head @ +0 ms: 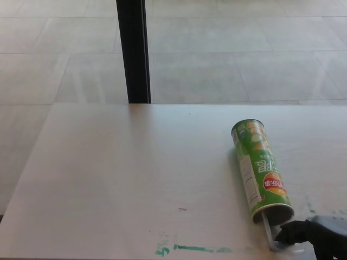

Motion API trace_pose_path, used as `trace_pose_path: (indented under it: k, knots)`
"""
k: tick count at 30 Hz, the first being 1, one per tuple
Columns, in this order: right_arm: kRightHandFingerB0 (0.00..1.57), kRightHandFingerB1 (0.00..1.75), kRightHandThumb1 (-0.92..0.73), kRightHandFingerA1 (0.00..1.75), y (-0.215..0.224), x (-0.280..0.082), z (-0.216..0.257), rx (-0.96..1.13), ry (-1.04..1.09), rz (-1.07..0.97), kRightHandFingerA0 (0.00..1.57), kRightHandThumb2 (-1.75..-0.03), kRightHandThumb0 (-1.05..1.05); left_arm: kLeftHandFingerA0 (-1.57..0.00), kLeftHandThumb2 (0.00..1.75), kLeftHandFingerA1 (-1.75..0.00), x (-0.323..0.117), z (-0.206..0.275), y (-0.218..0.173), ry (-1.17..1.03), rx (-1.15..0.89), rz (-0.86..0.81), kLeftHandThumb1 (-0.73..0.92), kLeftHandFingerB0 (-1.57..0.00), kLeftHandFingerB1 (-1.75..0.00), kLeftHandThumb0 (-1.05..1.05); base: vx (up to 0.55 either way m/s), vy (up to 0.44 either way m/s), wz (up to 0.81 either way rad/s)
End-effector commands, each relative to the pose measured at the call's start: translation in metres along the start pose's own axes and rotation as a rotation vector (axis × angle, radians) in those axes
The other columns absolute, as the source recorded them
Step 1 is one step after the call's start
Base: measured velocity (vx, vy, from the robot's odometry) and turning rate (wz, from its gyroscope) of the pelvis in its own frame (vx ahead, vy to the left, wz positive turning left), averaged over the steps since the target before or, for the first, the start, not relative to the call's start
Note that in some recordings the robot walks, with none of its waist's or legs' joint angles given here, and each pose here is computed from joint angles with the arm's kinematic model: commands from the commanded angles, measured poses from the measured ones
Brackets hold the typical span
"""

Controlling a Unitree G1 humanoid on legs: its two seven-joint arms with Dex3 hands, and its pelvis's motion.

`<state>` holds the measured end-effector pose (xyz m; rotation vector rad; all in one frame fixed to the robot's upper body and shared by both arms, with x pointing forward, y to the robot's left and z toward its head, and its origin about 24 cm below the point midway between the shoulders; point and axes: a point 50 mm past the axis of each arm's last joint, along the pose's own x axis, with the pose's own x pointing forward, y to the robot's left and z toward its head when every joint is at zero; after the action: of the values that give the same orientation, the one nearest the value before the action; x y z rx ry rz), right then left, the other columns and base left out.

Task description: Use the finger on the right hand of the robot to pull out the chips tray kept inside a container in the middle of the desk

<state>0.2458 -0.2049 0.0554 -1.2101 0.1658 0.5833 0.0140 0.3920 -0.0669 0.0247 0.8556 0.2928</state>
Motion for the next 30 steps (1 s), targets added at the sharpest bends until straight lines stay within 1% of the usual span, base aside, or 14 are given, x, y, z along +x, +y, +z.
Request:
trace_pose_path:
  k: [1, 2, 3, 8, 12, 13, 16, 17, 21, 22, 24, 26, 28, 30]
  knots:
    - [0.60, 0.47, -0.62, 1.63, 0.009, -0.008, -0.011, -0.014, 0.055, 0.043, 0.72, -0.56, -0.07, -0.37, 0.63, -0.63, -0.001, 0.001, 0.005, 0.012, -0.015, 0.030, 0.75, -0.34, -0.40, -0.67, 0.00, 0.000, 0.00]
    - [0.60, 0.47, -0.62, 1.63, 0.009, -0.009, -0.011, -0.013, 0.056, 0.044, 0.72, -0.56, -0.07, -0.37, 0.63, -0.63, 0.000, 0.001, 0.005, 0.012, -0.016, 0.030, 0.75, -0.34, -0.40, -0.67, 0.00, 0.000, 0.00]
    - [0.63, 0.55, -0.61, 1.55, 0.007, -0.007, -0.010, -0.013, 0.042, 0.036, 0.89, -0.63, -0.08, -0.37, 0.62, -0.63, 0.001, 0.005, 0.006, 0.001, -0.020, 0.033, 0.75, -0.33, -0.40, -0.67, 0.00, 0.000, 0.00]
    - [0.60, 0.57, -0.58, 1.53, 0.009, -0.013, -0.012, -0.006, 0.026, 0.032, 0.95, -0.67, -0.04, -0.37, 0.63, -0.66, 0.001, 0.008, 0.007, -0.012, -0.002, 0.030, 0.75, -0.34, -0.43, -0.68, 0.00, 0.000, 0.00]
    - [0.62, 0.54, -0.61, 1.57, 0.011, -0.017, -0.013, 0.003, 0.054, 0.041, 0.89, -0.63, -0.07, -0.38, 0.62, -0.63, 0.001, 0.007, 0.009, 0.001, -0.001, 0.036, 0.74, -0.34, -0.42, -0.69, 0.00, 0.000, 0.00]
    - [0.63, 0.54, -0.61, 1.56, 0.012, -0.019, -0.012, 0.003, 0.051, 0.042, 0.88, -0.64, -0.09, -0.42, 0.62, -0.65, 0.001, 0.007, 0.009, 0.008, -0.006, 0.049, 0.74, -0.36, -0.42, -0.69, 0.00, 0.000, 0.00]
    - [0.65, 0.53, -0.62, 1.58, 0.015, -0.021, -0.009, -0.008, 0.040, 0.046, 0.84, -0.60, -0.08, -0.39, 0.62, -0.68, 0.000, 0.006, 0.009, 0.003, -0.006, 0.043, 0.74, -0.33, -0.42, -0.69, 0.00, 0.000, 0.00]
    - [0.66, 0.52, -0.63, 1.58, 0.016, -0.022, -0.009, -0.008, 0.035, 0.046, 0.83, -0.60, -0.08, -0.39, 0.62, -0.65, 0.000, 0.006, 0.009, 0.004, -0.005, 0.042, 0.74, -0.34, -0.41, -0.70, 0.00, 0.000, 0.00]
    - [0.66, 0.52, -0.63, 1.58, 0.018, -0.024, -0.007, -0.005, 0.032, 0.055, 0.83, -0.60, -0.09, -0.38, 0.62, -0.65, 0.000, 0.006, 0.010, 0.006, 0.010, 0.047, 0.74, -0.34, -0.41, -0.70, 0.00, 0.000, 0.00]
    - [0.64, 0.53, -0.62, 1.57, 0.018, -0.024, -0.007, 0.003, 0.039, 0.061, 0.86, -0.62, -0.08, -0.37, 0.62, -0.65, 0.000, 0.007, 0.010, 0.006, 0.017, 0.044, 0.75, -0.32, -0.40, -0.70, 0.00, 0.000, 0.00]
    - [0.66, 0.52, -0.62, 1.58, 0.020, -0.027, -0.006, -0.003, 0.034, 0.066, 0.82, -0.59, -0.10, -0.37, 0.62, -0.66, 0.000, 0.007, 0.010, 0.002, 0.001, 0.036, 0.74, -0.33, -0.41, -0.68, 0.00, 0.000, 0.00]
    - [0.64, 0.52, -0.61, 1.56, 0.021, -0.029, -0.006, -0.011, 0.028, 0.069, 0.82, -0.60, -0.11, -0.38, 0.62, -0.66, 0.000, 0.007, 0.010, 0.003, -0.007, 0.034, 0.74, -0.34, -0.42, -0.68, 0.00, 0.000, 0.00]
    - [0.63, 0.56, -0.59, 1.54, 0.022, -0.031, -0.005, 0.001, 0.021, 0.075, 0.91, -0.65, -0.07, -0.38, 0.62, -0.64, 0.000, 0.007, 0.010, 0.006, -0.001, 0.039, 0.74, -0.34, -0.41, -0.68, 0.00, 0.000, 0.00]
    - [0.62, 0.54, -0.60, 1.56, 0.025, -0.034, -0.004, 0.008, 0.022, 0.088, 0.90, -0.64, -0.07, -0.38, 0.62, -0.66, 0.001, 0.006, 0.010, 0.007, -0.003, 0.047, 0.74, -0.33, -0.41, -0.68, 0.00, 0.000, 0.00]
